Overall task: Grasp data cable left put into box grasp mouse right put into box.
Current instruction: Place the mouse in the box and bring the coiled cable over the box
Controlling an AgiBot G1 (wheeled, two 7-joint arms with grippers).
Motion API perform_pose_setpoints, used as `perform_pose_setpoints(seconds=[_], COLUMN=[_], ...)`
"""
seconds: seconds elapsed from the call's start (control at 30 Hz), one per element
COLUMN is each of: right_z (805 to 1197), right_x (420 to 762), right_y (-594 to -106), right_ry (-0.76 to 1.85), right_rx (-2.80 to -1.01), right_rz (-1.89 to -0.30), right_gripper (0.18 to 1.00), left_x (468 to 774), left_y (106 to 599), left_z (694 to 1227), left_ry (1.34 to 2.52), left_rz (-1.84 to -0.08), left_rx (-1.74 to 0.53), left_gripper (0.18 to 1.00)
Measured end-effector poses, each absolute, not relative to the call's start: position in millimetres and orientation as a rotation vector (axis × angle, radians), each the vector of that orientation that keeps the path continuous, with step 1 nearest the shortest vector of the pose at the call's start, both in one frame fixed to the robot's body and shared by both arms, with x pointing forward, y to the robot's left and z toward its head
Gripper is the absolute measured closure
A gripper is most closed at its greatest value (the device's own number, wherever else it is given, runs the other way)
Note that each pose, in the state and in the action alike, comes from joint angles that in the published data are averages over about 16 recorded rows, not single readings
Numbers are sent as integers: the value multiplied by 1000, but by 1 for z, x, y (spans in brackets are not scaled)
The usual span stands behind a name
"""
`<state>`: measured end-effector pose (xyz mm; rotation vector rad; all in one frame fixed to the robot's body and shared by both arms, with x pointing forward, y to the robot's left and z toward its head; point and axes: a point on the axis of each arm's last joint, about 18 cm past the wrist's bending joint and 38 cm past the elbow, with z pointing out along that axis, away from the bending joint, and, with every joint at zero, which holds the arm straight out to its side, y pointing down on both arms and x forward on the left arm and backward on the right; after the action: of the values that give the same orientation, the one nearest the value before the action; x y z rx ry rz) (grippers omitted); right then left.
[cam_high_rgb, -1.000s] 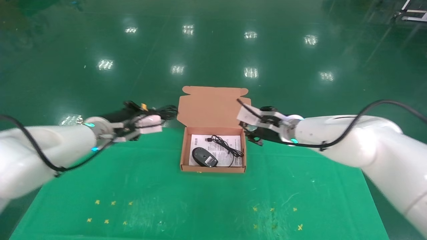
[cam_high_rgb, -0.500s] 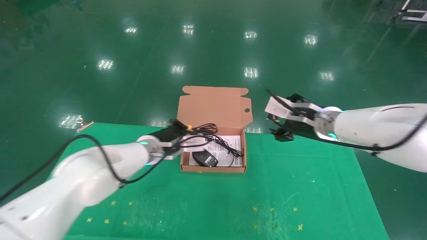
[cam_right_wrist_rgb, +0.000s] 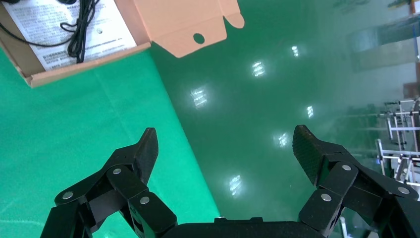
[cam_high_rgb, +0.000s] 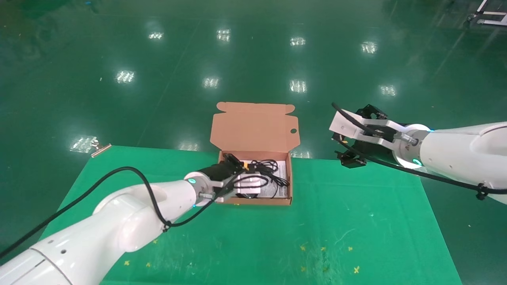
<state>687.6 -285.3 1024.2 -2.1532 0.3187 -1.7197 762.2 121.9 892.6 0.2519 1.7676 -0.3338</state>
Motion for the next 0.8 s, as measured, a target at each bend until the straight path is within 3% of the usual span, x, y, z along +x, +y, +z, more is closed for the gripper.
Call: perform_pose_setpoints(seconds=[0.57,0.8], right_z=[1029,1032], right_x=[678,678], right_y=[-295,-295], right_ry=[339,340], right_rx=[-2142,-2137], right_rz=[-1744,-1748], right_gripper=[179,179], left_x=[754,754], left_y=[99,102], left_z=[876,883], left_ry=[1790,1777], left_rz=[-367,-376], left_rx=[336,326], left_gripper=[921,869])
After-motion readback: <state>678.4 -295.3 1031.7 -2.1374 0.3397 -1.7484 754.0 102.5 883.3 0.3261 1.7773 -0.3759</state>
